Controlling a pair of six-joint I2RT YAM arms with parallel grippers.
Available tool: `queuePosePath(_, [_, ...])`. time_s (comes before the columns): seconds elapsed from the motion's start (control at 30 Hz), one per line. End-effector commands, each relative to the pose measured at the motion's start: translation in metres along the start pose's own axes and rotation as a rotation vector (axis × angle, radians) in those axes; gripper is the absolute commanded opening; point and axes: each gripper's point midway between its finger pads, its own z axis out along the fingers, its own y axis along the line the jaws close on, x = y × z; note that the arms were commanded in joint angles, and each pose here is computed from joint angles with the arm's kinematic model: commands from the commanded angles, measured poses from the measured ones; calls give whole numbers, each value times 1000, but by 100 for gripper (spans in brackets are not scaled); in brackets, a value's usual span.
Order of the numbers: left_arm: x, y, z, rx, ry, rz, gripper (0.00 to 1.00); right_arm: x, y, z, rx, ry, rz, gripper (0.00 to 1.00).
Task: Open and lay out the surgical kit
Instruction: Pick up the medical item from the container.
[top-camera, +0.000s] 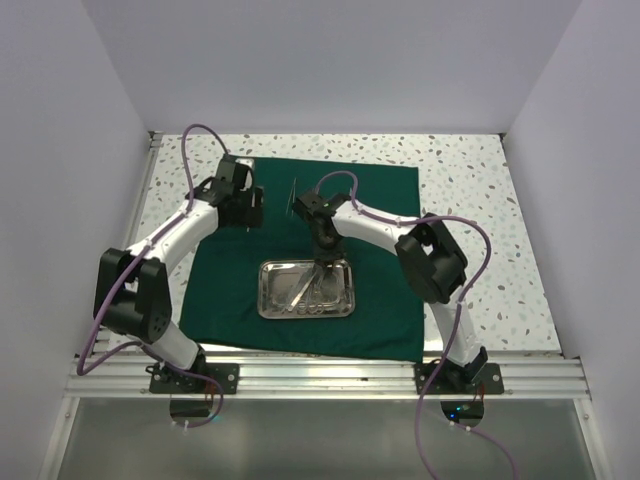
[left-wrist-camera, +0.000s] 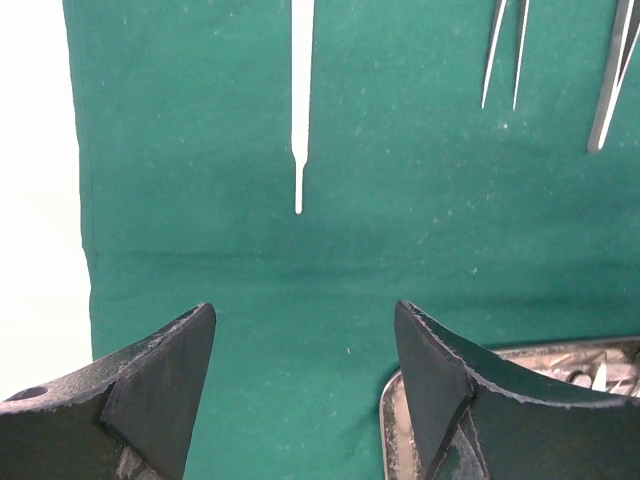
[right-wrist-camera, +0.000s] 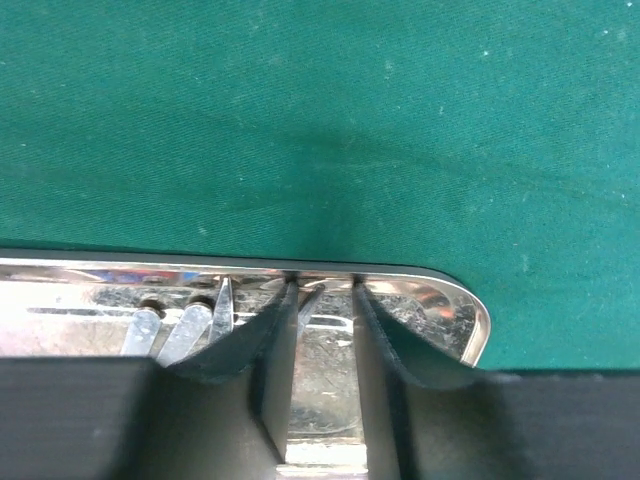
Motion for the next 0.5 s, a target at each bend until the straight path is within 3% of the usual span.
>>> queuePosePath(0.0, [-13,-6,-14,42,-77,-12,76,13,4,16,38,35,37,26])
queuePosePath(0.13, [-12,-7,-17,48,-89,-13,76,29,6,26,47,73,29,20])
queuePosePath(0.17, [-12,-6,-17,48,-91,-14,76,34,5,32,56,89,26,11])
queuePosePath(0.23, [-11,-7,-16,50,-87,-13,76,39,6,37,54,107,27,1])
queuePosePath(0.47, [-10,-8,-12,57,-75,-10,76,28,12,32,43,83,21,0])
